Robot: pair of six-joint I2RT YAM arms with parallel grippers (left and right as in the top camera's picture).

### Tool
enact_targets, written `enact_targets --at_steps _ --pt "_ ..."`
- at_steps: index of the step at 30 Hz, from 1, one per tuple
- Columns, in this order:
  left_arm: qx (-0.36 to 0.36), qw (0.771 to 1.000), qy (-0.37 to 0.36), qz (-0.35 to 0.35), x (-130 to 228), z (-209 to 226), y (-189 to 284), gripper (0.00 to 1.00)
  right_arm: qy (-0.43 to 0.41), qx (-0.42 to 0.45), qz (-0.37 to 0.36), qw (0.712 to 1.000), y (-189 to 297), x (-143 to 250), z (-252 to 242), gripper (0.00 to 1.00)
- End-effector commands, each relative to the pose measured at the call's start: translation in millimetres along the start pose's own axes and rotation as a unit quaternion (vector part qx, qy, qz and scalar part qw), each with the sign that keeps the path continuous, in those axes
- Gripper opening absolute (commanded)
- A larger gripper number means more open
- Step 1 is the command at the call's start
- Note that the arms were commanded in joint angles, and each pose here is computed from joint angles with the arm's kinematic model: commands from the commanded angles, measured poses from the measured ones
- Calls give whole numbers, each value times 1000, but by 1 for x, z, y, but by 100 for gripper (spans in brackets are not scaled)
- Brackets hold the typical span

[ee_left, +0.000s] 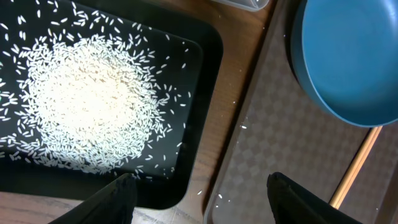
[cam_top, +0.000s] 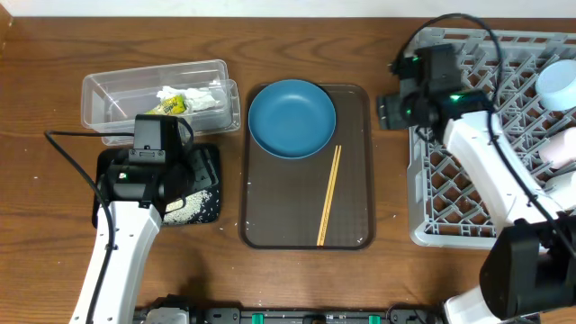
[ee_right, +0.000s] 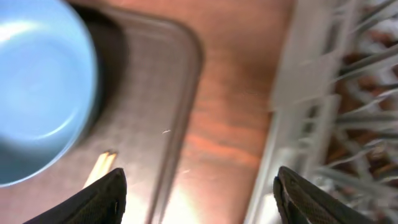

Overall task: Sort waste into correct bins and load items into the dishwasher rack
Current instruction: 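Grasp the teal plate on the brown tray with the right gripper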

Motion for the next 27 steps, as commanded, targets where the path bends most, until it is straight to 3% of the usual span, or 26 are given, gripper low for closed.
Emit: enact_targets --at_steps 1,10,15,20,24,27 --pt "-2 1000 4 -3 -2 1 2 70 -29 -37 1 999 -1 1 28 73" --pt "-2 1000 4 -4 -2 1 2 70 -60 -66 -22 996 -43 -12 77 73" --pt "-2 1000 4 -3 -2 1 1 70 -81 -75 -16 994 -84 -7 93 66" --pt "-2 1000 4 -3 -2 1 1 70 -92 -74 4 993 -122 8 101 51" --pt "-2 1000 4 -3 -2 1 1 71 -117 -73 9 990 -134 12 99 15" --pt "-2 1000 4 -3 -2 1 1 70 -119 -73 -15 990 -129 0 96 1"
Point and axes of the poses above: each gripper's point midway between its finger pads, its own y axis back along the fingers, its own z axis along the line the jaws close on, x = y × z, the point moved 2 cm from there along y, back along the fingers, and after that the axes turned 6 degrees about y, right-handed, at the moved point
